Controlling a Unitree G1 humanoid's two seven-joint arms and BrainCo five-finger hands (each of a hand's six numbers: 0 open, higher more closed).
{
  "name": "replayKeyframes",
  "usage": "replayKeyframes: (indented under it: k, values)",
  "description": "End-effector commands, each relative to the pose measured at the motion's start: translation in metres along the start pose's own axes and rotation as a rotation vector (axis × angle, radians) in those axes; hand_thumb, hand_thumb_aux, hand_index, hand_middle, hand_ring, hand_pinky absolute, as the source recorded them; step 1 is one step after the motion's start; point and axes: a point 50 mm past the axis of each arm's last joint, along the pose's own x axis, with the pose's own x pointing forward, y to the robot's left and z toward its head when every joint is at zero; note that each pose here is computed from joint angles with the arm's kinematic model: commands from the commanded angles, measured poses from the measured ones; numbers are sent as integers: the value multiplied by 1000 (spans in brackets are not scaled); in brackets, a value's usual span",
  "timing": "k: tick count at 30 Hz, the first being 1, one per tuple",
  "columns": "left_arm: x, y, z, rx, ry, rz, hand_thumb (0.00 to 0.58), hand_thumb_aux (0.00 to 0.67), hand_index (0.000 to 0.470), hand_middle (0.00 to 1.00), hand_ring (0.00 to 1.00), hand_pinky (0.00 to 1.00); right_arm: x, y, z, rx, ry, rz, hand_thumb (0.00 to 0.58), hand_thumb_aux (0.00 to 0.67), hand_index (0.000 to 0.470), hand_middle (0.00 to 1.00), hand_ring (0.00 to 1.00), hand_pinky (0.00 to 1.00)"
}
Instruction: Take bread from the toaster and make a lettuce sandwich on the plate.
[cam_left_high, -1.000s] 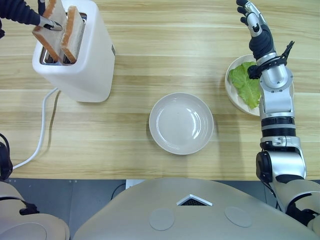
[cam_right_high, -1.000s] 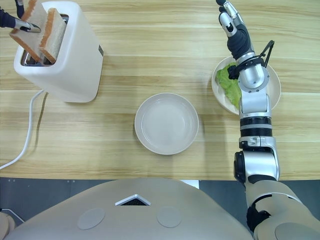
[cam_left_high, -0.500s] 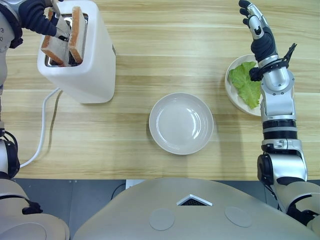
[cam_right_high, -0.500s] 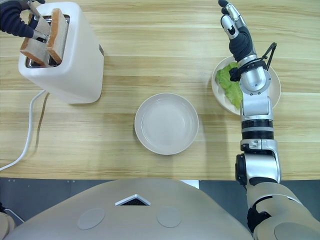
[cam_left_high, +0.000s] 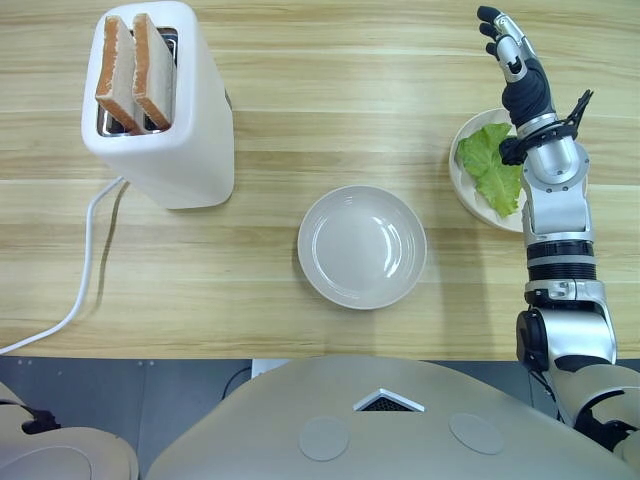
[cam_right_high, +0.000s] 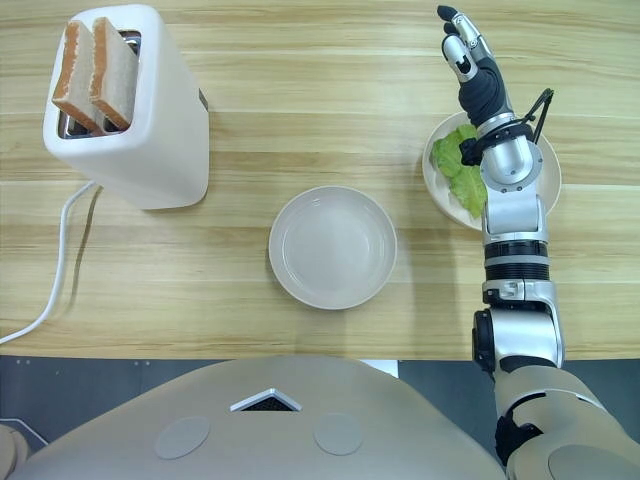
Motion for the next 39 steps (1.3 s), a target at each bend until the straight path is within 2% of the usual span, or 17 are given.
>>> replayKeyframes:
  k: [1,9,17,23,24,25,26,27,39]
  values:
    - [3,-19,-2,-16,6,-83,0,0,0,0,0,0,0,2,-3,-14,21,22,0,0,0,0,0,0]
    - [6,-44,5,65,13,-271,0,0,0,0,0,0,-1,3,-1,-22,20,38,0,0,0,0,0,0]
    - [10,-56,14,20,-29,-332,0,0,0,0,0,0,-2,3,1,-28,21,39,0,0,0,0,0,0]
    - [10,-60,9,9,2,-351,0,0,0,0,0,0,-3,2,0,-32,26,40,0,0,0,0,0,0]
    - [10,-60,8,7,5,-352,172,108,76,0,0,0,-4,2,0,-32,27,40,0,0,0,0,0,0]
    - [10,-60,8,6,7,-352,398,294,206,0,0,0,-4,2,0,-32,28,40,0,0,0,0,0,0]
    - [10,-59,7,5,7,-352,452,355,249,0,0,0,-4,2,0,-33,29,41,0,0,0,0,0,0]
    - [10,-59,7,3,8,-352,482,394,276,0,0,0,-4,3,0,-33,30,42,0,0,0,0,0,0]
    - [12,-54,10,-7,-2,-347,460,365,256,0,0,0,-4,4,-2,-34,39,47,0,0,0,0,0,0]
